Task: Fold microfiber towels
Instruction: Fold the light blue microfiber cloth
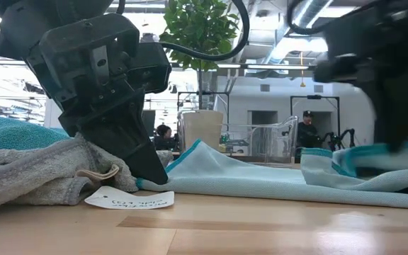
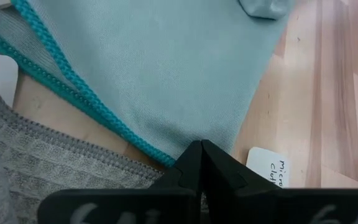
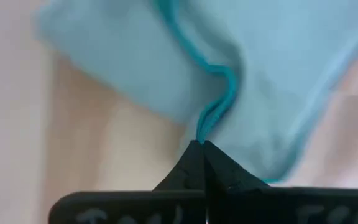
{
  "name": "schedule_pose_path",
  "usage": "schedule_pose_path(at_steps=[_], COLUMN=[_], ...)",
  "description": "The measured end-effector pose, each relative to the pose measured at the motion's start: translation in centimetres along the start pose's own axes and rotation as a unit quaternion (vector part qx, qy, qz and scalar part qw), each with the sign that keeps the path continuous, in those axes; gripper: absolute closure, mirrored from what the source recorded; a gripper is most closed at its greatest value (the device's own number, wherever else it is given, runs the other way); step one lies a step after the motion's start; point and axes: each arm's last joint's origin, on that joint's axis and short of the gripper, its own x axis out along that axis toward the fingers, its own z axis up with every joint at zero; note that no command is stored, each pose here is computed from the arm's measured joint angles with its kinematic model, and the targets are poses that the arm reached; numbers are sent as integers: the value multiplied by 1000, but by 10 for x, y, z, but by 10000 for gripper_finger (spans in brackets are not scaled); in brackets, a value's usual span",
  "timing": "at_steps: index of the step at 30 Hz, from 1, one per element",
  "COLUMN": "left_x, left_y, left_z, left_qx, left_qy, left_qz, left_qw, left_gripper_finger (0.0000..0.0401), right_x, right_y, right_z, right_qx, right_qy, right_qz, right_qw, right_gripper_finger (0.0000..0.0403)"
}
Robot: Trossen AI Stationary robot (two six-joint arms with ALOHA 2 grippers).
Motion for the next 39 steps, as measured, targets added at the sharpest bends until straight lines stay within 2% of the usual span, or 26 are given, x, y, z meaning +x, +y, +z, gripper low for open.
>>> schedule_pose_path(at_steps=[6,16,26,30,34,39], left_x=[0,0,0,0,1,1], left_y=[0,1,2,3,3,3], left_z=[0,0,1,1,2,2], left_qx=[0,1,0,-1,-2,-2], left_qy=[-4,-5,-4,-4,-4,-5], left_qz=[4,8,10,12,12,13], left_qw=[1000,1000,1000,1000,1000,1000], left_gripper_finger=[401,401,401,401,401,401], right_x=[-10,-5,-3,-3,-3,-38], right_y=[-25,-65,-76,-78,-82,-103], right_z=[15,25,35,35,33,28], right_qx=[-13,-13,-29,-32,-18,54], right_qy=[-31,-56,-98,-99,-90,-115], right_qz=[-19,-22,-25,-22,-23,-26], right_qw=[999,998,994,994,996,992], right_gripper_finger=[375,375,353,323,275,220])
